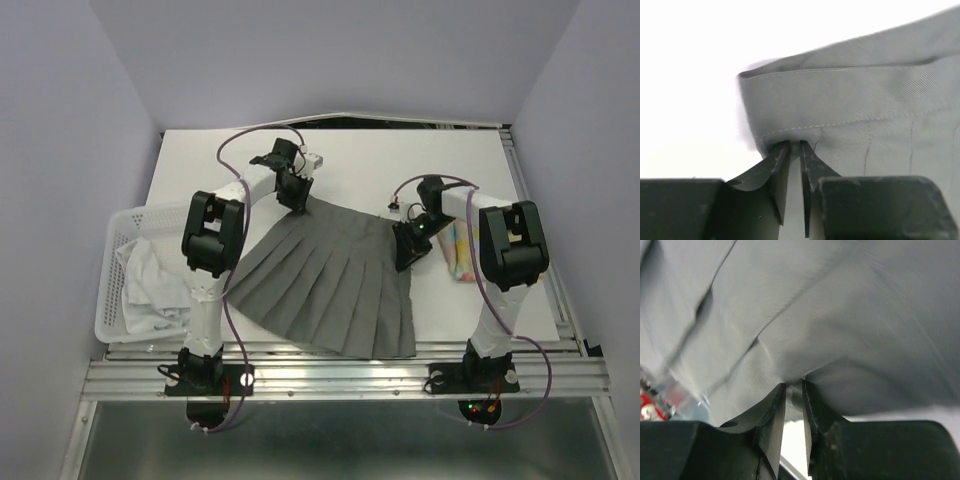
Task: Fold and stack the skirts
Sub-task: Flatten the skirt out
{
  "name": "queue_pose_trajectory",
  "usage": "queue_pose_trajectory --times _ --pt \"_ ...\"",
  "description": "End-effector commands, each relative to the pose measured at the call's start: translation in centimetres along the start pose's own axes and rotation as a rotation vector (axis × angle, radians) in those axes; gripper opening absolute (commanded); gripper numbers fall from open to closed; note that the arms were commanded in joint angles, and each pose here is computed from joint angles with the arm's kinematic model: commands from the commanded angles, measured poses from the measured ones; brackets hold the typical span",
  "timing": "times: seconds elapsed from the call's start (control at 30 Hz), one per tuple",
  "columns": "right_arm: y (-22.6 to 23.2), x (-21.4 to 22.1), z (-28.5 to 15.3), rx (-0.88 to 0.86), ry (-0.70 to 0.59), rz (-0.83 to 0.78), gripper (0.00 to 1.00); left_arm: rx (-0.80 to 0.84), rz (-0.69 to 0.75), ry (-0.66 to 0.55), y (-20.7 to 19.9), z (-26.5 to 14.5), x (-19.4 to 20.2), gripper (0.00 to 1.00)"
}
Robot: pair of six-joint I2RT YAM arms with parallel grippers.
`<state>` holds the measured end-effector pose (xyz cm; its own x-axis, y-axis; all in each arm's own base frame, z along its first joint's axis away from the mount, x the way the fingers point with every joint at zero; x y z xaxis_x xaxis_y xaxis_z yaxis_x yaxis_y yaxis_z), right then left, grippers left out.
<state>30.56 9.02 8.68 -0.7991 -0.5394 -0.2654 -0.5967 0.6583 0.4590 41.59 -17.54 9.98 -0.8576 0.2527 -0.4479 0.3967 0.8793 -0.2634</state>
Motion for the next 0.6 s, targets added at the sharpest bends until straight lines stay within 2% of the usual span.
queue_pose_trajectory --times 0.0,0.03,0.07,0.1,0.17,0.2,0.27,0.33,0.37,0.43,0.5,0.57 --pt "3.3 2.2 2.7 -0.075 0.13 -0.044 0.26 -0.068 0.045 -0.024 1.3 2.0 -4.6 0.25" --pt "4.7 2.1 3.0 -0.111 0.135 -0.069 0.26 -0.069 0.059 -0.023 1.4 2.2 -5.4 0.25" --pt "5.4 2.1 3.1 -0.13 0.137 -0.079 0.27 -0.073 0.086 -0.112 1.0 1.1 -8.5 0.25" --pt "6.1 2.0 3.1 -0.153 0.135 -0.094 0.29 -0.076 0.087 -0.098 1.5 2.5 -8.7 0.29" --pt "7.9 1.1 2.0 -0.232 0.083 -0.105 0.31 -0.072 0.113 -0.136 1.2 1.7 -10.2 0.36" --pt "8.6 0.7 1.4 -0.268 0.056 -0.1 0.32 -0.06 0.132 -0.189 0.8 0.4 -11.4 0.45" --pt "9.1 -0.9 0.0 -0.245 0.002 -0.132 0.33 -0.046 0.154 -0.24 0.2 -1.3 -12.0 0.53" --pt "8.9 -2.2 -1.7 -0.176 -0.057 -0.159 0.33 -0.015 0.174 -0.303 -1.0 -4.4 -11.8 0.66" --pt "9.1 -3.6 -2.8 -0.144 -0.104 -0.188 0.34 -0.001 0.188 -0.317 -1.6 -6.4 -11.0 0.81" --pt "8.3 -5.3 -3.8 -0.071 -0.164 -0.224 0.34 0.016 0.206 -0.354 -2.1 -8.3 -10.5 0.98" --pt "8.2 -7.4 -4.7 -0.036 -0.232 -0.252 0.39 0.026 0.216 -0.359 -2.4 -10.2 -9.0 0.99" --pt "7.3 -9.1 -4.2 -0.03 -0.259 -0.277 0.39 0.037 0.212 -0.336 -2.5 -11.0 -7.8 0.99"
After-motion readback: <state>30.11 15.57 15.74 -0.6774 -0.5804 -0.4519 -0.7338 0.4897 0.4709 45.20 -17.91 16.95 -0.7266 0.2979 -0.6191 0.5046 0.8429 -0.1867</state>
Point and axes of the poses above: each gripper's point midway between its finger pads, its own z axis out along the fingers, its own y axis along the line the jaws close on, x = y × z, the point moved 8 cm from there along -z, back along the fingers, and after that the axes turned 12 degrees about -z, right-handed, at the moved point
